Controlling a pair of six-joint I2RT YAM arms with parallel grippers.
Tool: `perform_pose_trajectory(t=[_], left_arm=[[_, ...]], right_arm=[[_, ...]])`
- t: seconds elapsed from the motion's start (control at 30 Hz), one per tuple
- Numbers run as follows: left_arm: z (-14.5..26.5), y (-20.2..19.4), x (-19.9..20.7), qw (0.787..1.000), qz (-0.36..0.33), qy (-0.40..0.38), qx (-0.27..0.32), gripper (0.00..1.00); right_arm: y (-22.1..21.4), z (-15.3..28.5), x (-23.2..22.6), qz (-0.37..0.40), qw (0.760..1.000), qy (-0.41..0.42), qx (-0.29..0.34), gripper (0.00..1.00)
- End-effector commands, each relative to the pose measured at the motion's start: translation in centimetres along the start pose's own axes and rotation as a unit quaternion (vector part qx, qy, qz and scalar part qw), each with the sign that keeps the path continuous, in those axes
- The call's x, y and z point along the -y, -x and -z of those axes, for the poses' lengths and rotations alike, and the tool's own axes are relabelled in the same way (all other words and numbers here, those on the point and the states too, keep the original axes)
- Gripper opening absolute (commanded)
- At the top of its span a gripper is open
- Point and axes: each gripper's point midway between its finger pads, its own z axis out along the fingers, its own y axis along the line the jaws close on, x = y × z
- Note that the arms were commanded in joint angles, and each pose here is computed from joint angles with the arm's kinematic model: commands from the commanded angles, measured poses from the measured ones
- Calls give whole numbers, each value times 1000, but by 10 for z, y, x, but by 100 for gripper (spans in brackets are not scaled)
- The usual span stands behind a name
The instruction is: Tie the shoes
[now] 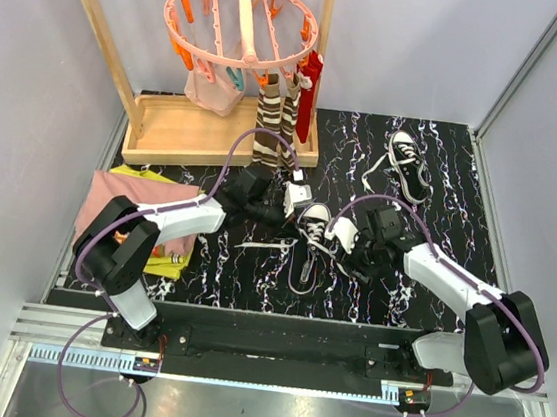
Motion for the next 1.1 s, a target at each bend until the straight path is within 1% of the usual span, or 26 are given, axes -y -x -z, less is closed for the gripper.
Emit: perform_pose_trajectory(t=[0.0, 0.1, 0.27, 0.43, 0.63, 0.67, 0.7, 0.8, 0.83, 0.87, 0.93, 1.03, 1.07], left_arm=[[5, 28, 11, 999, -11, -19, 45, 0], [4, 25, 10, 999, -14, -19, 41, 0], [3, 24, 11, 999, -13, -22, 40, 0], [4, 27, 10, 999, -19, -22, 43, 0], [4, 28, 13, 998, -22, -29, 43, 0], [5, 28, 13, 998, -23, -28, 43, 0], [4, 28, 13, 998, -23, -29, 43, 0], [4, 28, 12, 998, -23, -28, 43, 0], [4, 27, 13, 998, -24, -30, 42, 0], [5, 29, 13, 998, -24, -29, 44, 0], [6, 30, 14, 998, -28, -27, 45, 0], [10, 30, 16, 998, -37, -27, 47, 0], [10, 29, 17, 998, -41, -29, 47, 0]], right_arm=[[-3, -9, -2, 55, 998, 20, 6, 53], [-13, -12, 2, 52, 998, 15, -22, 55], [-19, -8, -5, 73, 997, 25, -24, 59], [-45, -15, -6, 84, 993, 29, -72, 59], [-49, -13, -6, 82, 993, 24, -75, 53], [-48, -12, -4, 82, 994, 20, -73, 50], [-46, -11, -2, 83, 994, 17, -70, 40], [-43, -9, 6, 77, 995, 5, -67, 23], [-42, -9, 8, 73, 995, 1, -68, 10], [-38, -5, 16, 63, 996, -13, -66, 1], [-30, 0, 28, 49, 997, -34, -55, 0], [-3, 17, 57, 20, 996, -89, -14, 0], [12, 27, 70, 3, 994, -112, 9, 0]])
